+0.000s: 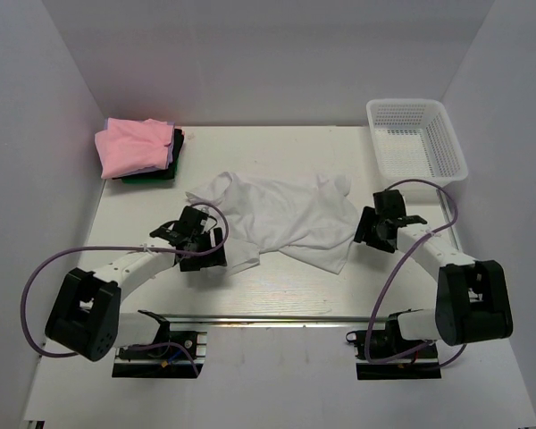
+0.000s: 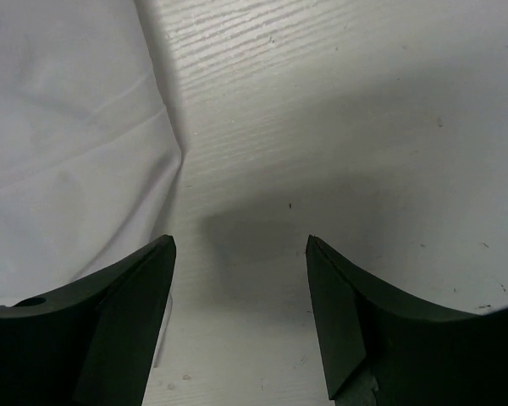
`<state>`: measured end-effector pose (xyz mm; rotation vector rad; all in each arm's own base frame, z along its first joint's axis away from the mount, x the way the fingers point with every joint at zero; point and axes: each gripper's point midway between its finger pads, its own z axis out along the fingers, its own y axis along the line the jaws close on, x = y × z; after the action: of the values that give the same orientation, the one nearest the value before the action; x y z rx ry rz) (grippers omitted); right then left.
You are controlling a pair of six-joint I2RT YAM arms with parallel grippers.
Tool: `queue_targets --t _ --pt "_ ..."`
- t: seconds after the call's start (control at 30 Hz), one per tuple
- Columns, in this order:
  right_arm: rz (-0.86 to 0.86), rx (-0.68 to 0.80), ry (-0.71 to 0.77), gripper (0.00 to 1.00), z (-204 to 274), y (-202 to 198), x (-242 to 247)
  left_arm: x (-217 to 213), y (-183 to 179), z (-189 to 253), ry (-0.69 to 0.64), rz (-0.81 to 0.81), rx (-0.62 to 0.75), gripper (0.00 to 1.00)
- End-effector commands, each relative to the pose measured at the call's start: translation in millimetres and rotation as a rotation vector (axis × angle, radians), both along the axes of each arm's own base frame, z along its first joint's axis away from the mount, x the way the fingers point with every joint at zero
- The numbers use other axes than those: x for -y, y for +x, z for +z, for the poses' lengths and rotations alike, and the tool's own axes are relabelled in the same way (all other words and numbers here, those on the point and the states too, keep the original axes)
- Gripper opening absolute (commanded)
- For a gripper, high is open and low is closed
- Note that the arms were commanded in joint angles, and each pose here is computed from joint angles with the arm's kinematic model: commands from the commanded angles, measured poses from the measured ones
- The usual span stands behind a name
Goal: Fold and stack the t-shirts
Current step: Flatten out the tshirt
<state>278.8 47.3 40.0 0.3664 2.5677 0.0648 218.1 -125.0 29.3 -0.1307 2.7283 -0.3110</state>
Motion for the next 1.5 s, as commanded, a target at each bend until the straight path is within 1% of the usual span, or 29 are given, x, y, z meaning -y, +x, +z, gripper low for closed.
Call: queue_targets --t 0.0,0.1,0.17,0.2,0.23,0.3,0.33,0.4,0.43,0.5,0.53,0.57,0.63,0.7,0.73,0.77,0.87,0.9,0.97,1.0,1.03,1.1,1.13,1.2,1.27,1.3,1.33,1.43,1.47 --pt "0.048 0.044 0.02 0.69 9.5 19.7 -8.6 10.9 7.6 -1.2 -0.046 -0.013 0.022 0.9" --pt "0.067 0.039 0.038 0.69 -0.1 24.9 -14.0 17.4 8.3 -4.2 -0.081 -0.02 0.026 0.87" --pt "0.08 0.045 0.058 0.69 -0.6 28.4 -18.7 20.9 10.3 -7.6 -0.093 -0.026 0.02 0.82" --pt "0.08 0.065 0.061 0.69 0.9 34.3 -19.8 19.4 6.9 -11.0 -0.088 -0.026 0.011 0.79" --pt "0.08 0.066 0.061 0.69 0.3 35.7 -20.1 18.9 5.7 -14.3 -0.083 -0.025 -0.002 0.72" --pt "0.068 0.079 0.043 0.69 0.7 41.8 -16.6 17.3 1.6 -19.9 -0.078 -0.016 -0.024 0.65" --pt "0.066 0.08 0.034 0.69 0.7 42.8 -15.5 17.8 2.5 -21.8 -0.077 -0.016 -0.025 0.58" --pt "0.055 0.088 0.011 0.68 1.5 47.0 -11.5 18.7 0.8 -23.7 -0.085 -0.02 -0.027 0.49" --pt "0.055 0.097 0.007 0.68 1.7 50.2 -10.8 20.0 3.6 -24.8 -0.088 -0.021 -0.02 0.37" --pt "0.059 0.096 0.002 0.66 0.9 50.3 -10.6 20.5 -0.5 -27.1 -0.094 -0.026 -0.033 0.24" --pt "0.059 0.105 0.003 0.64 1.0 54.4 -11.4 20.9 0.5 -28.5 -0.094 -0.026 -0.033 0.15" --pt "0.059 0.097 0.006 0.63 -1.5 53.9 -11.1 19.6 1.3 -28.9 -0.087 -0.022 -0.03 0.0" --pt "0.08 0.114 0.009 0.63 -2.2 58.9 -14.3 21.0 4.4 -26.2 -0.091 -0.022 -0.022 0.0" --pt "0.097 0.116 0.021 0.58 -4.7 62.2 -18.5 21.0 4.4 -26.2 -0.091 -0.022 -0.022 0.0" --pt "0.101 0.117 0.023 0.58 -6.1 63.1 -18.9 21.4 5.3 -24.0 -0.094 -0.022 -0.013 0.0" --pt "0.102 0.108 0.018 0.55 -10.4 63.4 -17.9 20.0 6.2 -24.3 -0.087 -0.018 -0.01 0.0" --pt "0.12 0.129 0.018 0.53 -12.3 70.4 -20.9 20.5 7.2 -21.7 -0.091 -0.019 0.0 0.0" --pt "0.131 0.128 0.024 0.47 -14.2 71.5 -23.3 20.9 8.2 -19.1 -0.096 -0.019 0.01 0.0" --pt "0.139 0.127 0.02 0.44 -18.1 74.5 -23.3 19.2 9.0 -19.5 -0.085 -0.023 0.016 0.0" --pt "0.146 0.123 0.023 0.36 -19.8 75.5 -25.0 18.7 8.0 -18.0 -0.085 -0.023 0.016 0.0" --pt "0.156 0.116 0.034 0.32 -21.2 76.0 -27.7 18.7 7.9 -18.0 -0.085 -0.023 0.016 0.0" --pt "0.175 0.119 0.039 0.14 -19.8 79.3 -30.9 19.1 8.8 -15.8 -0.088 -0.023 0.024 0.0" --pt "0.196 0.113 0.064 0.0 -18.9 77.9 -36.9 18.1 6.5 -16.7 -0.084 -0.023 0.014 0.0" --pt "0.22 0.139 0.084 0.0 -5.4 79.3 -40.8 20.8 12.6 -5.8 -0.101 -0.024 0.052 0.0" --pt "0.232 0.161 0.083 0.0 4.1 79.4 -41.2 27.2 27.5 14.5 -0.128 -0.035 0.126 0.0" --pt "0.238 0.184 0.082 0.0 18.1 81.0 -41.9 27.8 33.8 24.4 -0.127 -0.044 0.164 0.0" --pt "0.242 0.211 0.079 0.0 30.2 81.7 -41.5 31.7 50.1 47.2 -0.152 -0.045 0.237 0.0" --pt "0.303 0.268 0.097 0.0 66.8 81.7 -47.7 27.0 82.9 118.7 -0.15 -0.015 0.478 0.0" --pt "0.315 0.317 0.1 0.0 89.0 79.8 -48.4 21.3 96.6 145.2 -0.152 0.01 0.58 0.0"
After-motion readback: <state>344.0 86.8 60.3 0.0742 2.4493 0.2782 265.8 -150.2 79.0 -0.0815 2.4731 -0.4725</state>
